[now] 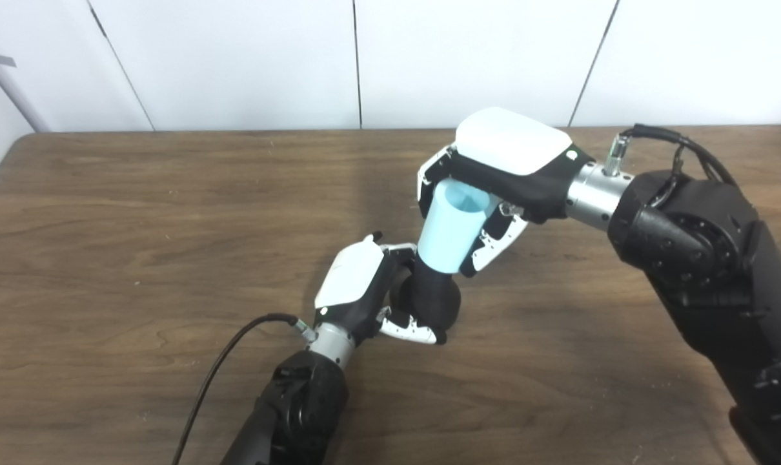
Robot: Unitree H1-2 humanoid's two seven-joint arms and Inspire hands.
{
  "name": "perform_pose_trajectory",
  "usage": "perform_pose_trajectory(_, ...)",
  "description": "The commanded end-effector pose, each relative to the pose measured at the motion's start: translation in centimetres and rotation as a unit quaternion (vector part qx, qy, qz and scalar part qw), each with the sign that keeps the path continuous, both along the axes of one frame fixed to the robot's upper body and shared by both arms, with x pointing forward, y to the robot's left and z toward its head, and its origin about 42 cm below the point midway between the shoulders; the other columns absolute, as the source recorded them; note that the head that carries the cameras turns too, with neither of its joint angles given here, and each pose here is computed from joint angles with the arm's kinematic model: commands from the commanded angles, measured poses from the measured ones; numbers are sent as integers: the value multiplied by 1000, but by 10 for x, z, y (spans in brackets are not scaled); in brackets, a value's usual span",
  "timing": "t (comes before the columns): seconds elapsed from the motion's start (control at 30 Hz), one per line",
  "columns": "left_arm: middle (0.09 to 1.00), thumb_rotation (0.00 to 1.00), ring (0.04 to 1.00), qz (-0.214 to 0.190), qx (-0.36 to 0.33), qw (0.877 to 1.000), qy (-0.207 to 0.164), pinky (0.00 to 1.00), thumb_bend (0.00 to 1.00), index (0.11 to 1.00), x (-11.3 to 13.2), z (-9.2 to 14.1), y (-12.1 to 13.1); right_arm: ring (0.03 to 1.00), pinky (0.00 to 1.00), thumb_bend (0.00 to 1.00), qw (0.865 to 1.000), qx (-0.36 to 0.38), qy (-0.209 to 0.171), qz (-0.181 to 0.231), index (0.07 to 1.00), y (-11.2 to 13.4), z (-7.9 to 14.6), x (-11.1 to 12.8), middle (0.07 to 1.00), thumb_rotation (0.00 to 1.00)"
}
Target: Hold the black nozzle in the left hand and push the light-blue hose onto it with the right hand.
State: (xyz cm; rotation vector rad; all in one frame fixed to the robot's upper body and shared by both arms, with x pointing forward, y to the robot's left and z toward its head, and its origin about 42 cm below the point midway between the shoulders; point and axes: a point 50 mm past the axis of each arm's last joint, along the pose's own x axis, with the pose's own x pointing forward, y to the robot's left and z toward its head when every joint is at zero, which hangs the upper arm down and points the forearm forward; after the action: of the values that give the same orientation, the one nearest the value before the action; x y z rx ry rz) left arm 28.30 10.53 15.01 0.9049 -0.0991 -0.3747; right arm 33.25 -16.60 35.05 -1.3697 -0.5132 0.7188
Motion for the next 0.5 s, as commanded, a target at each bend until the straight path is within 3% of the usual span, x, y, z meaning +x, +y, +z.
perform_pose_trajectory(0.0,542,0,787,-2,39,994,105,1000,515,446,-19,-41,4,426,305,497,1000,-3,-14,16,501,3,6,0,522,0)
perform_pose_trajectory(0.47,537,0,782,0,32,994,106,1000,516,449,-20,-42,3,425,305,497,1000,4,-15,23,498,8,11,4,518,0)
